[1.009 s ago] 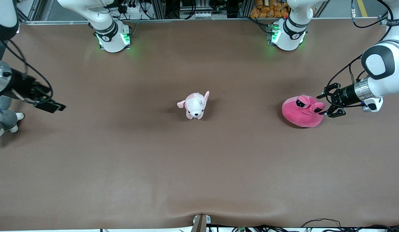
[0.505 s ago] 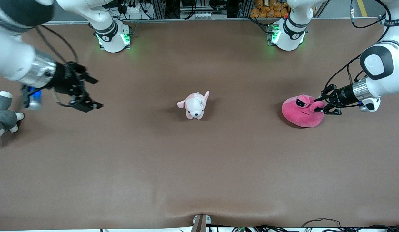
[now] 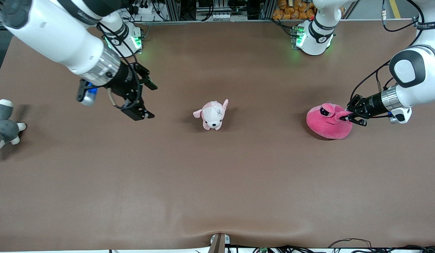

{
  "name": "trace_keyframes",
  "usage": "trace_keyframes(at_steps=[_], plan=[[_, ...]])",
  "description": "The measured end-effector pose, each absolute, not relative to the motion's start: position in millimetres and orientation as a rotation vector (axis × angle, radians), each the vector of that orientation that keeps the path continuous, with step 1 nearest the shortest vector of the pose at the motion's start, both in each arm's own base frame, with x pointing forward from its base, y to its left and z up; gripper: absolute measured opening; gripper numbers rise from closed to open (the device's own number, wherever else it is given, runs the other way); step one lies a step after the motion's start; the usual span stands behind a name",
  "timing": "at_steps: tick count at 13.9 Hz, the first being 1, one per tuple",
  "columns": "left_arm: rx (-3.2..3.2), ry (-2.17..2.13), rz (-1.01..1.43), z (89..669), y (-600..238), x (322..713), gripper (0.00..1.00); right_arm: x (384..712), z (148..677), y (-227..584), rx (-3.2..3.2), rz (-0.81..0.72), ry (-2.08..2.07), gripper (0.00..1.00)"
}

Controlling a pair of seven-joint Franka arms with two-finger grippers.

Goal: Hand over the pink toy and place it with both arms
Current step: 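Grasp the pink toy with the left gripper while the right gripper approaches, then lift and carry the pink toy with the left gripper toward the right gripper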

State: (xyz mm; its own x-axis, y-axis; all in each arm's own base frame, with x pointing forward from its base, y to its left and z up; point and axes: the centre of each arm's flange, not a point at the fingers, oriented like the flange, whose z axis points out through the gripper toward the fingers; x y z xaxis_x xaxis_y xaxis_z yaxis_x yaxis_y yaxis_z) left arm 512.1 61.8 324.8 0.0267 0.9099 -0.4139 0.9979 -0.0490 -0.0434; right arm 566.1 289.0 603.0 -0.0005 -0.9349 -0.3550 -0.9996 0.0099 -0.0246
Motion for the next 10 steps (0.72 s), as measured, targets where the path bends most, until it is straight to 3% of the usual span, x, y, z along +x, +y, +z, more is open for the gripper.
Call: trace_keyframes(at_steps=[5,10], plan=[[1.985,2.008,-0.554,363.8,54.2,532.0,0.13,568.8,599.4,287.6,-1.998,0.343,2.033,1.00],[1.877,2.083,-0.558,474.1,-48.9,575.3,0.11,567.8,598.2,290.0,-2.003,0.347,2.031,1.00]])
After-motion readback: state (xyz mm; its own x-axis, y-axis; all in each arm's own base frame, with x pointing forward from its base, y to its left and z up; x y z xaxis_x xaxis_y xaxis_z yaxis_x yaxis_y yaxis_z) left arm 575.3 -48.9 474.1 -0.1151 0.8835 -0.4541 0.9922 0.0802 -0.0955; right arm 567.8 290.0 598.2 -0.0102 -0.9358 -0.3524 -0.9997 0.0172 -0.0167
